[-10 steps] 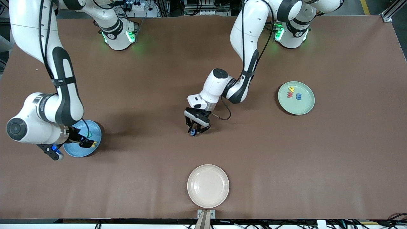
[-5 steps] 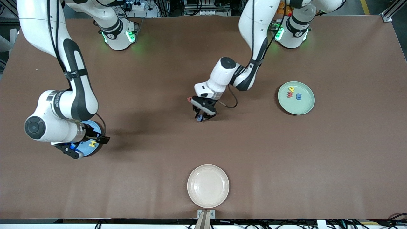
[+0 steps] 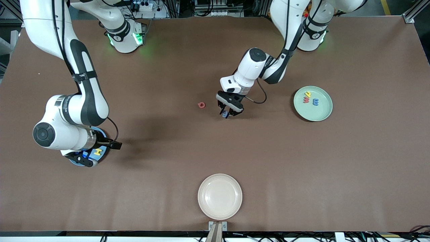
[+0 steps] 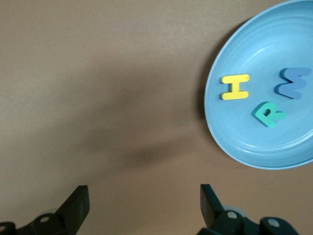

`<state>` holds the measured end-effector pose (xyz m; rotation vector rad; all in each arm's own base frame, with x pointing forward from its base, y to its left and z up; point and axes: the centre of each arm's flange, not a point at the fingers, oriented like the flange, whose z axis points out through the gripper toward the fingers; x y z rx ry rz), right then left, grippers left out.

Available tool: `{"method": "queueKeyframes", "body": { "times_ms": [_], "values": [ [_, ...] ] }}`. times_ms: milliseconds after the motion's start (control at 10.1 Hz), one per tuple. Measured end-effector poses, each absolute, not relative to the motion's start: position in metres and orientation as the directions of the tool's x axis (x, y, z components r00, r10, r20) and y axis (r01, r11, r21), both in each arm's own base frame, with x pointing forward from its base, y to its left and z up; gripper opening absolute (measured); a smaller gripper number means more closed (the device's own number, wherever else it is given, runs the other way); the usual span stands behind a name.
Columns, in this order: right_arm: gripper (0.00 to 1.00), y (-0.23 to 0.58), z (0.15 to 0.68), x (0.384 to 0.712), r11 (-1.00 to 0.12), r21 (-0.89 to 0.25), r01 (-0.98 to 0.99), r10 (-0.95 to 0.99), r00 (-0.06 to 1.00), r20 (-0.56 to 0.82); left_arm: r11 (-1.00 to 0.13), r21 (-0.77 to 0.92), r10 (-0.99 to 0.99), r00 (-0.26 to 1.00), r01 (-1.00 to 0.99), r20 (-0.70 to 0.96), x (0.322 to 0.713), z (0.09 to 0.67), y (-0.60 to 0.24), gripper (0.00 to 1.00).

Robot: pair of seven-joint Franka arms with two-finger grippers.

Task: Sort uppercase to blue plate, lowercase to green plate
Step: 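Carry the blue b to the green plate while the right gripper reaches the Q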

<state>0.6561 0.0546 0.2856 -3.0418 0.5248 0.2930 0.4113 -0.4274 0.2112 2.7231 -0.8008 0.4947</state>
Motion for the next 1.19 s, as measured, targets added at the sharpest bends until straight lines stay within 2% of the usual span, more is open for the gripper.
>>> {"method": "queueKeyframes", "body": {
  "times_ms": [397,695,993,1192],
  "values": [
    [1.00,0.112,0.307,0.649,-0.979,-0.080,-0.187,-0.171,0.970,-0.174,-0.807,0.187,-0.542,0.828,-0.560,0.145,0.444,0.234,-0.360,0.32],
    [1.00,0.163,0.316,0.642,-0.993,-0.105,-0.058,-0.045,0.991,-0.124,-0.797,0.234,-0.569,0.822,-0.557,0.021,0.474,0.244,-0.287,0.32],
    [1.00,0.249,0.308,0.616,-0.990,-0.102,0.098,0.105,0.993,-0.060,-0.768,0.329,-0.603,0.794,-0.549,-0.083,0.502,0.254,-0.173,0.32],
    [1.00,0.300,0.303,0.591,-0.964,-0.072,0.255,0.258,0.965,-0.041,-0.749,0.388,-0.611,0.786,-0.536,-0.095,0.509,0.256,-0.091,0.32]
  ]
}}
